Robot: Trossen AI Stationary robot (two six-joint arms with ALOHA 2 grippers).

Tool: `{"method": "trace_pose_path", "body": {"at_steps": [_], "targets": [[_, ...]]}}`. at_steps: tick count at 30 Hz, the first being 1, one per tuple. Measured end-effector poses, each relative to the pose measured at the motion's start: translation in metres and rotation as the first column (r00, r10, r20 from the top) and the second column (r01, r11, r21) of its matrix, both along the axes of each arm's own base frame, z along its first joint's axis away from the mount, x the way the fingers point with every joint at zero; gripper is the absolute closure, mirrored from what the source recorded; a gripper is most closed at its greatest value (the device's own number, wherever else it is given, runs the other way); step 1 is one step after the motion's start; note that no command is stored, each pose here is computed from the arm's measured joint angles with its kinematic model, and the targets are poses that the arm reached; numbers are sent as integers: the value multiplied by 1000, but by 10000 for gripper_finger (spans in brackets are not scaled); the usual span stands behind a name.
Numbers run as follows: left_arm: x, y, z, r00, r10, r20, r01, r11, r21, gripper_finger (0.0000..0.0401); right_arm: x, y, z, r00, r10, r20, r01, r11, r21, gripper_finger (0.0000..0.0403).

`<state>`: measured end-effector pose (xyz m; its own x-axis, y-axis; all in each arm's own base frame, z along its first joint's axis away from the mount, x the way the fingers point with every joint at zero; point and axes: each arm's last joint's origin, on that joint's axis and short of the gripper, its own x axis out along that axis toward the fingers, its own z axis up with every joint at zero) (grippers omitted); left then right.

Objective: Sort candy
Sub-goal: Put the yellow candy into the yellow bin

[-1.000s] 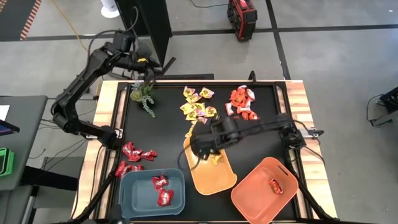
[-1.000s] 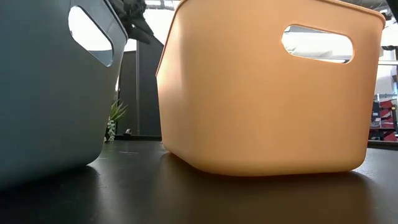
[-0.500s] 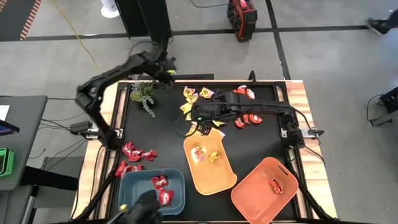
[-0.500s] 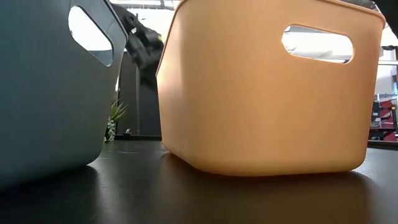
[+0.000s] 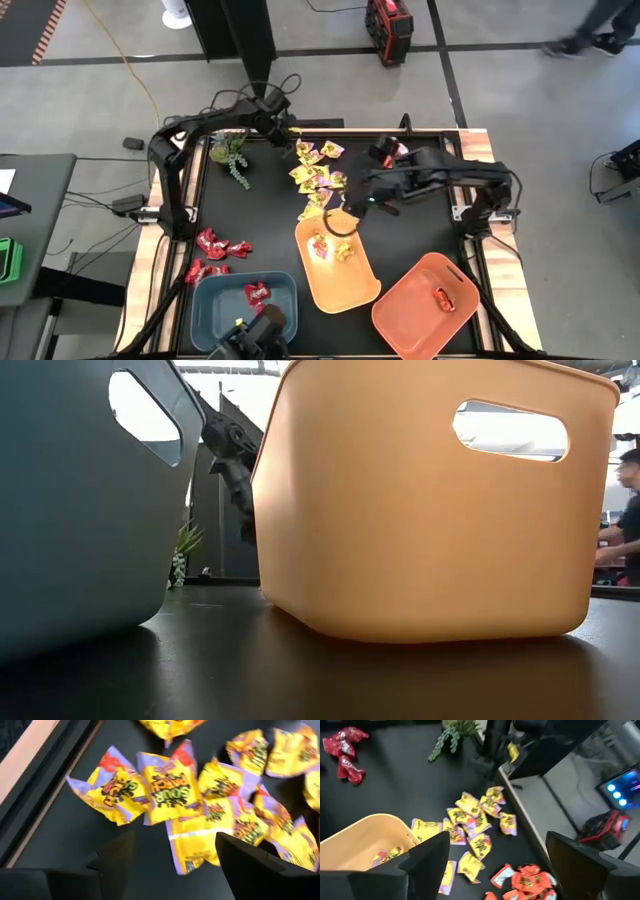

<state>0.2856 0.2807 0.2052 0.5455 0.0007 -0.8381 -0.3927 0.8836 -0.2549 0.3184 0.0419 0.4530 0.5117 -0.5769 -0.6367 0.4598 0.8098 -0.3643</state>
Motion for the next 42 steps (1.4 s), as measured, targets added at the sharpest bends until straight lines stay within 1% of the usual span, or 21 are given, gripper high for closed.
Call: {"method": "trace_pose_path", "body": {"at_steps": [4, 9, 11, 15, 20, 23, 25, 26, 28, 31, 34, 36, 39, 42], "targets": [[4, 5, -7, 996, 86, -26, -85, 996, 21, 124, -8, 9, 5, 1000, 13, 21, -12, 999, -33, 58], [8, 11, -10, 977, 212, 5, -212, 977, -8, 124, -8, 17, 4, 1000, 27, 11, -27, 998, -56, 58], [9, 11, -15, 966, 257, -17, -257, 966, -23, 124, -8, 18, 4, 999, 30, 10, -29, 998, -56, 58], [13, 10, -26, 964, 261, -48, -263, 964, -39, 124, -8, 18, 4, 1000, 27, 10, -27, 998, -58, 58], [14, 11, -24, 959, 282, -26, -283, 958, -41, 124, -8, 18, 4, 1000, 26, 11, -26, 998, -58, 58], [14, 10, -25, 959, 281, -35, -282, 958, -46, 125, -8, 18, 4, 1000, 27, 12, -26, 998, -58, 58], [14, 8, -25, 966, 254, -51, -256, 966, -43, 128, -8, 18, 4, 1000, 26, 12, -26, 998, -58, 58], [13, 6, -26, 973, 223, -66, -226, 973, -44, 131, -8, 18, 4, 1000, 27, 12, -26, 998, -58, 58], [9, 1, -25, 987, 130, -96, -137, 988, -69, 135, -8, 18, 4, 1000, 27, 11, -26, 998, -58, 58], [5, -6, -17, 988, -11, -153, -1, 997, -78, 137, -8, 18, 3, 1000, 27, 10, -26, 998, -58, 58], [8, -12, -17, 984, -71, -164, 60, 996, -71, 137, -8, 18, 3, 1000, 29, 1, -29, 998, -61, 58], [14, -18, -18, 978, -127, -163, 119, 991, -56, 137, -9, 17, 3, 999, 32, -4, -32, 997, -64, 58], [25, -31, -20, 964, -212, -164, 208, 977, -40, 137, -9, 18, 3, 999, 37, -9, -37, 997, -68, 58], [36, -42, -20, 946, -276, -171, 281, 960, 0, 136, -9, 18, 3, 999, 43, -15, -44, 996, -73, 58]]}}
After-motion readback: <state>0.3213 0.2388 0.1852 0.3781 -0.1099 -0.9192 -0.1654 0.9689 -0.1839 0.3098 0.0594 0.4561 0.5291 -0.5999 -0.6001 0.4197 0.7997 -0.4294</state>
